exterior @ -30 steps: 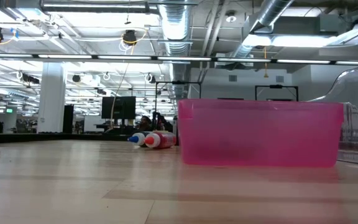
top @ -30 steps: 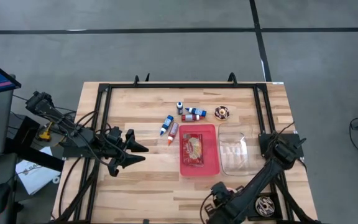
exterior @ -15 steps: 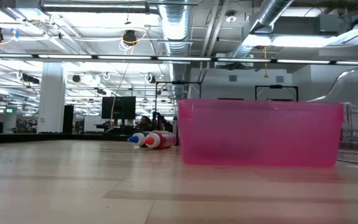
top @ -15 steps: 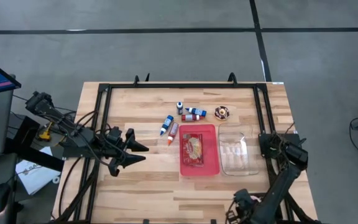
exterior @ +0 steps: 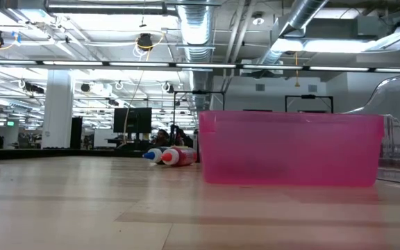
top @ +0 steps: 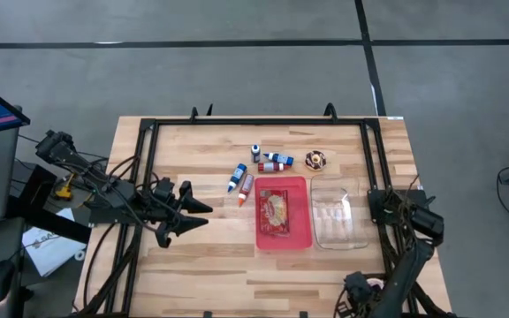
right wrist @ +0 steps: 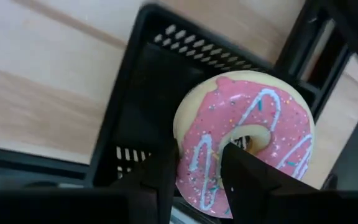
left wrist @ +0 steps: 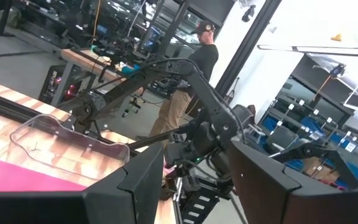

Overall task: Pick & Place Food Item
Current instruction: Put the pink donut into the black bin, then put the black donut into the black bin

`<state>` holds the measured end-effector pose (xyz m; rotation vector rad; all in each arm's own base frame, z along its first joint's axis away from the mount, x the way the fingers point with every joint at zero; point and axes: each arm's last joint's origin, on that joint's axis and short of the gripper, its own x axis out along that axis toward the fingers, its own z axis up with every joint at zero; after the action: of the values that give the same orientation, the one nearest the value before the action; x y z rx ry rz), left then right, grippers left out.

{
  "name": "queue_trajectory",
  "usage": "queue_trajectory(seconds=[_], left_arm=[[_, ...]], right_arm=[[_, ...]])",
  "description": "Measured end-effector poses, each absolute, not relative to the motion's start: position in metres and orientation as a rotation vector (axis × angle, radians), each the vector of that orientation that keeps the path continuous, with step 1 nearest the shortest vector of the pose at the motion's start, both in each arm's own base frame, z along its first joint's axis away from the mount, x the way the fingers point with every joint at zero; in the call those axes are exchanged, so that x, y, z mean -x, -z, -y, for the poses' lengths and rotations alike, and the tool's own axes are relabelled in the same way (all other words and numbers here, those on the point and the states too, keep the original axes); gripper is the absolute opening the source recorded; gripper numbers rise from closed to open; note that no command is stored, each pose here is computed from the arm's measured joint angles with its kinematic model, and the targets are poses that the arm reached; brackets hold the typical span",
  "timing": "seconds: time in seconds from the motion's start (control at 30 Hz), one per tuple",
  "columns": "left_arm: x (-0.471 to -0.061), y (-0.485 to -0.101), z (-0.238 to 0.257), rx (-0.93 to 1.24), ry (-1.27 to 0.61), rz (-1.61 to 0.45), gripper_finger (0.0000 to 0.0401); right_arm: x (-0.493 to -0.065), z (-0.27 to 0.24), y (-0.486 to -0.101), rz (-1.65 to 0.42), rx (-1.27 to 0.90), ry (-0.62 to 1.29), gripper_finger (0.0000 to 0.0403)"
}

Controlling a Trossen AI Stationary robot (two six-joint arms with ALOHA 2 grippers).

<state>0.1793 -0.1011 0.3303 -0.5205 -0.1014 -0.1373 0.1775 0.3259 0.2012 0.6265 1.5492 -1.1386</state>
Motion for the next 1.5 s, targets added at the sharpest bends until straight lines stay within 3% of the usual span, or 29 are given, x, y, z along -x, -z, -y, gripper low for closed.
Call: queue_trajectory(seconds=[0.77,1.2,1.5], left_arm=[[-0.178,-0.338,0.098,0.607,0.099,0.182,0.0177],[-0.178,-0.339,0.098,0.614,0.093,0.194,0.0177],[-0.178,-0.339,0.098,0.605,0.089,0.194,0.0177]], right_arm=[[-0.148,-0.332,-0.186,-1.548,-0.519,1.121,0.0114],[-0.146,-0.334,-0.185,-1.570,-0.546,1.090,0.0199],[-0.149,-0.328,-0.195,-1.553,-0.550,1.098,0.0207]])
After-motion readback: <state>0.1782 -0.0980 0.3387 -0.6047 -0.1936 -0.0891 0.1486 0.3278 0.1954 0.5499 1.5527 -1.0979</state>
